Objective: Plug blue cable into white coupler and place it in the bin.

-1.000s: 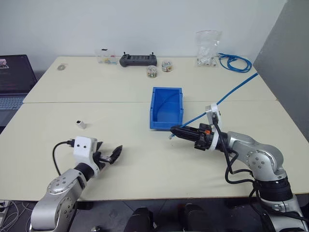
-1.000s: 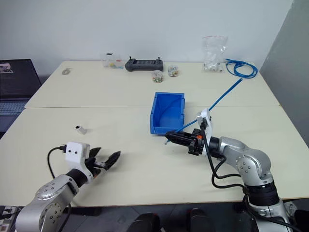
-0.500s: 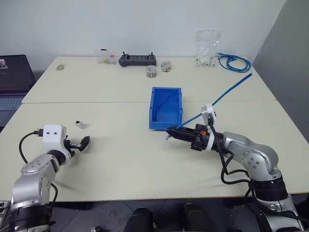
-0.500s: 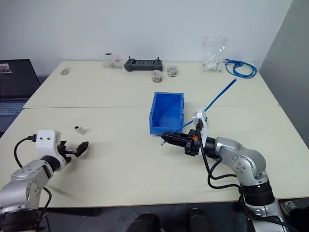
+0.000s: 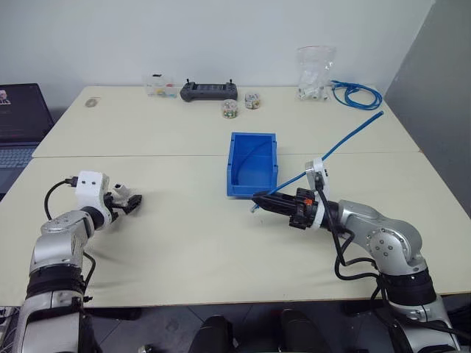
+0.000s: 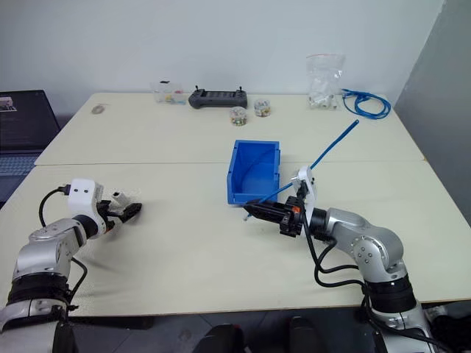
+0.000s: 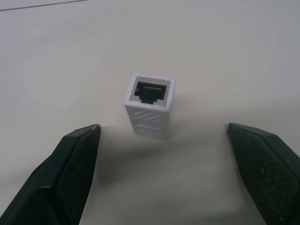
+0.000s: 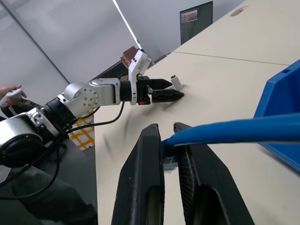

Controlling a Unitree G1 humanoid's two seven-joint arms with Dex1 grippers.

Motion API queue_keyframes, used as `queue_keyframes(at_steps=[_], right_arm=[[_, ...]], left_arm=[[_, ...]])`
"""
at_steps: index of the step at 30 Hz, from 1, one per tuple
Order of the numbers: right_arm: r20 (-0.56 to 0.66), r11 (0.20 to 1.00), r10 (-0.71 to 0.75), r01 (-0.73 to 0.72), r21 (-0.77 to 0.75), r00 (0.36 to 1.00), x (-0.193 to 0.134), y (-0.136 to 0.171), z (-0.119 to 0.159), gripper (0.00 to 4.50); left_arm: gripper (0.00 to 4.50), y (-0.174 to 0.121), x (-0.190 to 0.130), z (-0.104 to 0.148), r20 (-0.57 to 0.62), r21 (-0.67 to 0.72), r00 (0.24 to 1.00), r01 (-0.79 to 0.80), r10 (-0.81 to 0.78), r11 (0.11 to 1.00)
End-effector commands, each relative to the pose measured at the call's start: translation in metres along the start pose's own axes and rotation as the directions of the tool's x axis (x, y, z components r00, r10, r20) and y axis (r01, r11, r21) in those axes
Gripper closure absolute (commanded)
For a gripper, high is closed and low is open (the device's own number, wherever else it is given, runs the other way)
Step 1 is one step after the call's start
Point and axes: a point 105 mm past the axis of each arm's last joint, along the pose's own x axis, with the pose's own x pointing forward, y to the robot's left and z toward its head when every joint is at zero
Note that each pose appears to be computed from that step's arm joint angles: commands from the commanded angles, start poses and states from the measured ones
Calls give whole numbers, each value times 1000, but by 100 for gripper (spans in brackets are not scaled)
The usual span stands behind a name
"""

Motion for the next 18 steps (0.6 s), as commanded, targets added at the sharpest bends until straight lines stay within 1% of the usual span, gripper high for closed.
queue_keyframes(at_steps=[1, 5, 9, 12, 14, 17, 18], right_arm=[[27, 998, 40, -39, -57, 999, 4, 10, 12, 437], [26, 998, 37, -36, -57, 999, 3, 10, 11, 437], [24, 998, 37, -36, -57, 999, 4, 11, 10, 437], [24, 998, 38, -37, -58, 999, 4, 11, 10, 437], [25, 998, 39, -38, -58, 999, 5, 12, 10, 437], [26, 998, 39, -37, -59, 999, 5, 12, 11, 437], [26, 998, 39, -37, -59, 999, 5, 12, 11, 437]], left_arm=[[0, 6, 3, 8, 8, 22, 1000, -1, 1, 1000], [0, 9, 6, 9, 1, 14, 1000, 1, -1, 1000], [63, 10, 8, 8, -14, 18, 1000, 8, -8, 1000], [133, 10, 10, 6, -33, 13, 999, 10, -9, 1000], [170, 11, 11, 4, -44, 13, 999, 7, -7, 1000], [246, 13, 11, 1, -59, 19, 998, -6, 7, 1000], [265, 14, 11, -1, -64, 17, 998, -9, 10, 1000]])
